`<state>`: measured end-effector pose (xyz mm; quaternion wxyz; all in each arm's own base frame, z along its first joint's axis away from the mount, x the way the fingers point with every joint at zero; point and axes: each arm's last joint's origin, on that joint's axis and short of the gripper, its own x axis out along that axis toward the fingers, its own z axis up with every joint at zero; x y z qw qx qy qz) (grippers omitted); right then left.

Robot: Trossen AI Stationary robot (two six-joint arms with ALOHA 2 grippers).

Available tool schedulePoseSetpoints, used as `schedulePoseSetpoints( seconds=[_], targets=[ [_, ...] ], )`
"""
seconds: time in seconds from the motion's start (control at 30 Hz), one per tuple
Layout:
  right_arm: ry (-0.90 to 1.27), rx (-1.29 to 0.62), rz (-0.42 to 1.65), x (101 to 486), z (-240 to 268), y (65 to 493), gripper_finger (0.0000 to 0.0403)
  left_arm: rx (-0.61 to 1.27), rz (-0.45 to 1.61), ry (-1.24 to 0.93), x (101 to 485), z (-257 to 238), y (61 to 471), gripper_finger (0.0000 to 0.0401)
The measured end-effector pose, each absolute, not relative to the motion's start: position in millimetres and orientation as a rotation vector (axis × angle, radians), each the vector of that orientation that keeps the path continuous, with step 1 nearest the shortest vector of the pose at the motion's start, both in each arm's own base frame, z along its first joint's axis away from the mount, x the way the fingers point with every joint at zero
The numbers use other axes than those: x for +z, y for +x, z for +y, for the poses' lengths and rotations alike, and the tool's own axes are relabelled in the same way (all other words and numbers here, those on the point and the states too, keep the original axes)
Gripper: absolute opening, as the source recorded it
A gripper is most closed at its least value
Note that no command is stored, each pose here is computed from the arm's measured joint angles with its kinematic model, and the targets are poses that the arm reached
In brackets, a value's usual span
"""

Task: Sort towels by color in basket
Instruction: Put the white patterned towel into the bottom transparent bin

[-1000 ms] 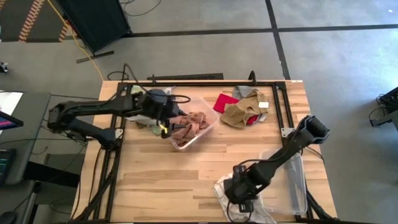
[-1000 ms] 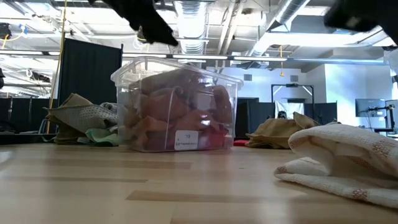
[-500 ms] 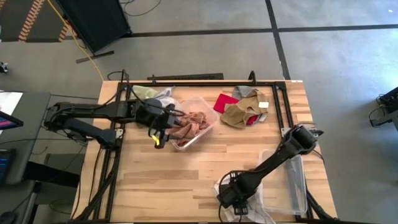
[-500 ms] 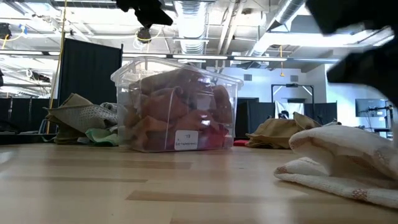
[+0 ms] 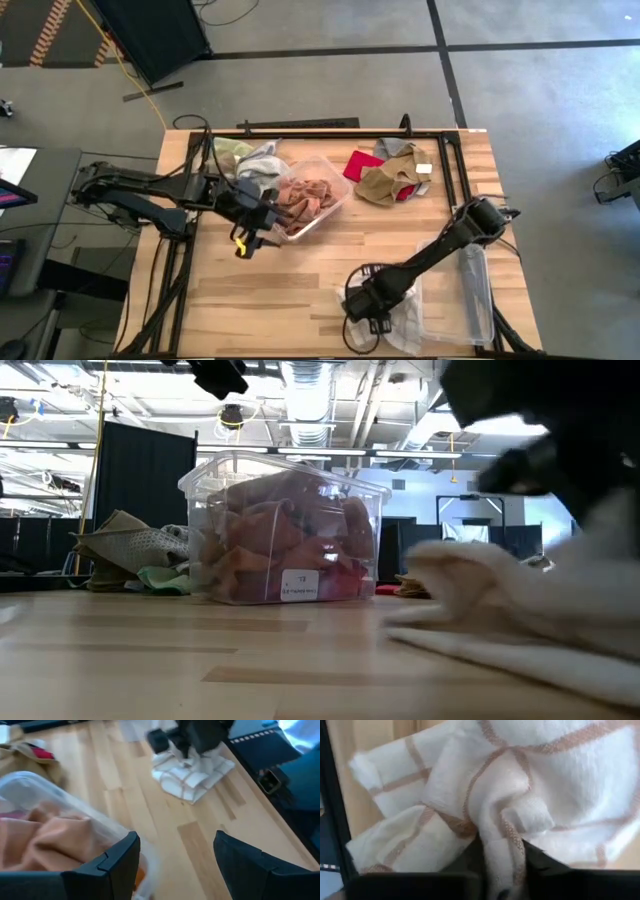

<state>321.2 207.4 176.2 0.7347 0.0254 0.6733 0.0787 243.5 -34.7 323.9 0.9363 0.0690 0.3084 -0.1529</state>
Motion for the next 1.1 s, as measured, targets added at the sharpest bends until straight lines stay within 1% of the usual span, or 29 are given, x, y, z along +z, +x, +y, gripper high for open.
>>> schedulePoseSetpoints(
  seconds=[0.03, 0.07, 0.2, 0.43, 0.7, 0.9, 1.1],
  targets=[
    [0.044, 0.177, 1.458, 181.4, 205.8, 322.4, 0.0054, -0.324, 0.638, 0.142, 323.3, -38.0, 242.6, 0.0242],
    [0.030, 0.182, 1.434, 187.0, 204.6, 323.6, 0.0045, -0.336, 0.645, 0.144, 322.8, -41.3, 241.6, 0.0242],
    [-0.006, 0.172, 1.354, 210.5, 200.9, 325.5, 0.0045, -0.365, 0.658, 0.164, 321.7, -54.4, 238.2, 0.0242],
    [-0.103, 0.056, 1.302, 251.8, 192.7, 318.8, 0.0045, -0.380, 0.673, 0.189, 320.4, -73.6, 232.1, 0.0241],
    [-0.198, -0.050, 1.272, 306.4, 191.7, 304.6, 0.0045, -0.397, 0.673, 0.206, 320.3, -88.1, 226.9, 0.0212],
    [-0.231, -0.148, 1.248, 349.9, 191.9, 284.8, 0.0045, -0.415, 0.674, 0.208, 320.2, -93.5, 224.7, 0.0197],
    [-0.169, -0.103, 1.144, 383.9, 197.0, 267.7, 0.0045, -0.417, 0.679, 0.200, 319.9, -95.0, 223.8, 0.0196]
  ],
)
